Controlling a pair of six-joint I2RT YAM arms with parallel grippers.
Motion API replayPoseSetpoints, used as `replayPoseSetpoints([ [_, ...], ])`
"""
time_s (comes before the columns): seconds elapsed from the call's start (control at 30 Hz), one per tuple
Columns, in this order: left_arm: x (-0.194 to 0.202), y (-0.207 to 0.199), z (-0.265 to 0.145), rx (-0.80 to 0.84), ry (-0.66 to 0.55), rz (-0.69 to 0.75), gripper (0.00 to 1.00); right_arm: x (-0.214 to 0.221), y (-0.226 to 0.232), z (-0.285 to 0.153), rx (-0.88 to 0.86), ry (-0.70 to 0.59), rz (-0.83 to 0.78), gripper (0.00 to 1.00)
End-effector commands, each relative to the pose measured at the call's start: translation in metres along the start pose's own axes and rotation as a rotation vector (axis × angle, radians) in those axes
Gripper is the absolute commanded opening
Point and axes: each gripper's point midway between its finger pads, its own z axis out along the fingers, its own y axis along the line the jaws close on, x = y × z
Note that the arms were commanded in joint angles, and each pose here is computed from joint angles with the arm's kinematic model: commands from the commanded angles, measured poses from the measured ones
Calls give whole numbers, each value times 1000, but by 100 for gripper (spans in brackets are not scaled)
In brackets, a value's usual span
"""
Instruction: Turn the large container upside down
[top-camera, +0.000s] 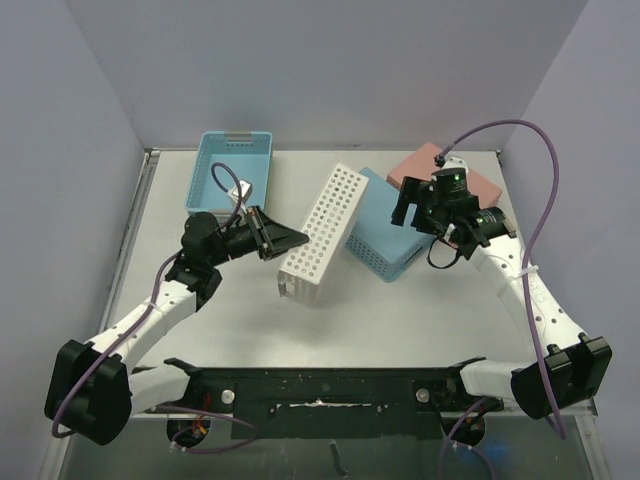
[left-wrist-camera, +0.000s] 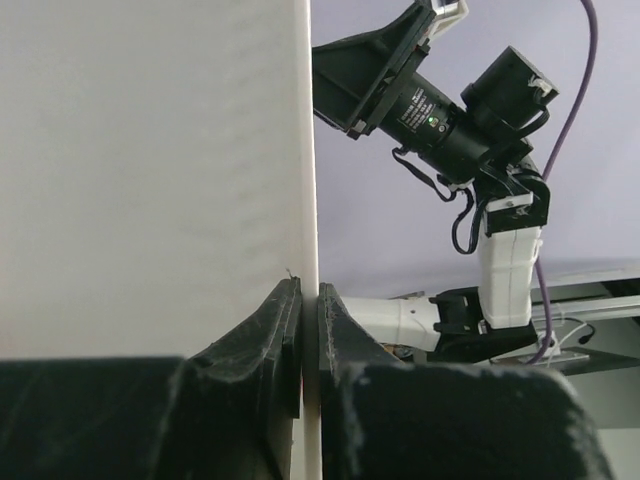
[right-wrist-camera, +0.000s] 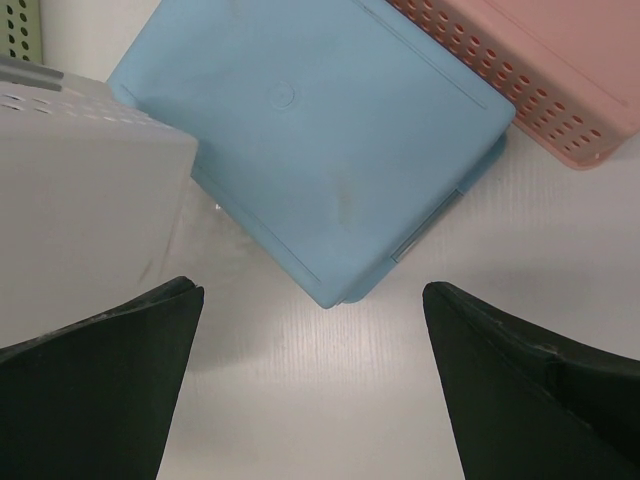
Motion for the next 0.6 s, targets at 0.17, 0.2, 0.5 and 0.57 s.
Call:
replayPoseSetpoints([
  [0.17,-1,-3,-8,172,-88,-143,0,-32,4,-20,-18,-116,30,100],
  [0.2,-2,5,-9,159,-104,-160,0,-32,3,-21,-13,-117,30,100],
  [0.5,2,66,-22,-10,-110,-224,0,-30,-3,-17,2,-109,23,99],
  [0.57,-6,76,-27,-68,-133,-205,3,-29,-4,-16,2,-108,25,99],
])
